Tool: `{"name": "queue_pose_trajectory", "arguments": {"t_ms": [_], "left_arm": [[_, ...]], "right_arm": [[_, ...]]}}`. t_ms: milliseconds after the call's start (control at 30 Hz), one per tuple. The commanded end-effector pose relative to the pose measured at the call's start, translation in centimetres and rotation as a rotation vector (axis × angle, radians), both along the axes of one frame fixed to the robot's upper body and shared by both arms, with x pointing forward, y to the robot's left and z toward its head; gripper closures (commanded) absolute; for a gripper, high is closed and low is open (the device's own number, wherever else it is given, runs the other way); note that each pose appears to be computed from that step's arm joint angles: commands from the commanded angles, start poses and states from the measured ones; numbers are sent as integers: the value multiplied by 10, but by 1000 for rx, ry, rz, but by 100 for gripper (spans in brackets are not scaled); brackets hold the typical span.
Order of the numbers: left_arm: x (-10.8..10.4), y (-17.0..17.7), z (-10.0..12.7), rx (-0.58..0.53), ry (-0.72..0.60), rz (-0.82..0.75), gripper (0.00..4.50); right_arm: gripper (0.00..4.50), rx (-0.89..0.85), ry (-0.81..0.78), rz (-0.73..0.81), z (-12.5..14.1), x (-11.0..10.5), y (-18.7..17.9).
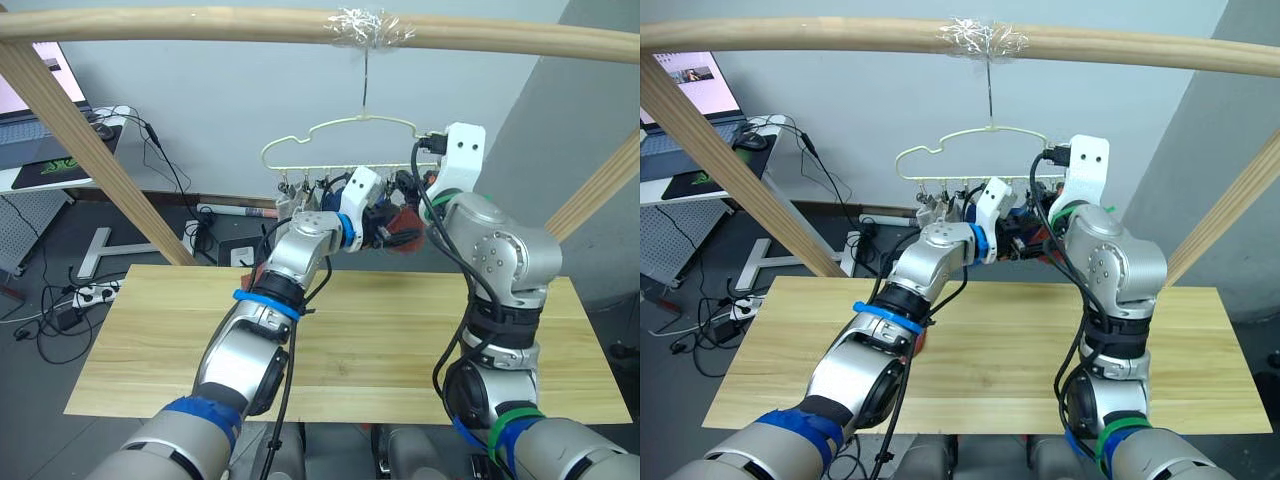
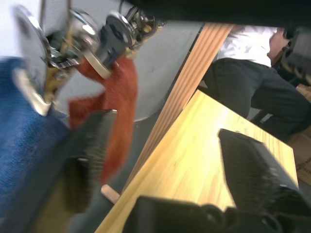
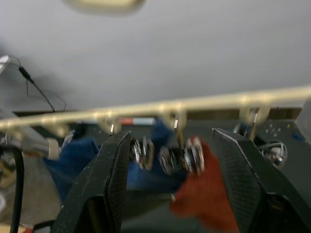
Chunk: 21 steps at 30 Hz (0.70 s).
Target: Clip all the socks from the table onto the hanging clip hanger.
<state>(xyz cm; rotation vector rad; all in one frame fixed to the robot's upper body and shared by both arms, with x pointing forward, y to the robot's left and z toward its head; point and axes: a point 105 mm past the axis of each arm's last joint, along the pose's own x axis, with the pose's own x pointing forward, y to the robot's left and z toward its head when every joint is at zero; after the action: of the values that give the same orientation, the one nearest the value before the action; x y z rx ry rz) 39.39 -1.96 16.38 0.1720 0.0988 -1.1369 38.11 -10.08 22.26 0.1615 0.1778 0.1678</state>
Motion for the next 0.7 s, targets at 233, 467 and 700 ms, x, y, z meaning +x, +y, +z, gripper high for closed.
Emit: {"name": "queue_pose_trajectory", "arguments": {"t_ms": [233, 467, 700], "left_arm": [[-25, 19, 18, -1, -21, -113, 39], [-48, 51, 52, -105, 7, -217, 39], [-55, 78, 77, -146, -20, -247, 39]], "right_arm": [[177, -70, -4, 43, -9, -29, -7], [177, -136, -81, -22, -11, -47, -19], [177, -142, -167, -137, -5, -50, -29]]}}
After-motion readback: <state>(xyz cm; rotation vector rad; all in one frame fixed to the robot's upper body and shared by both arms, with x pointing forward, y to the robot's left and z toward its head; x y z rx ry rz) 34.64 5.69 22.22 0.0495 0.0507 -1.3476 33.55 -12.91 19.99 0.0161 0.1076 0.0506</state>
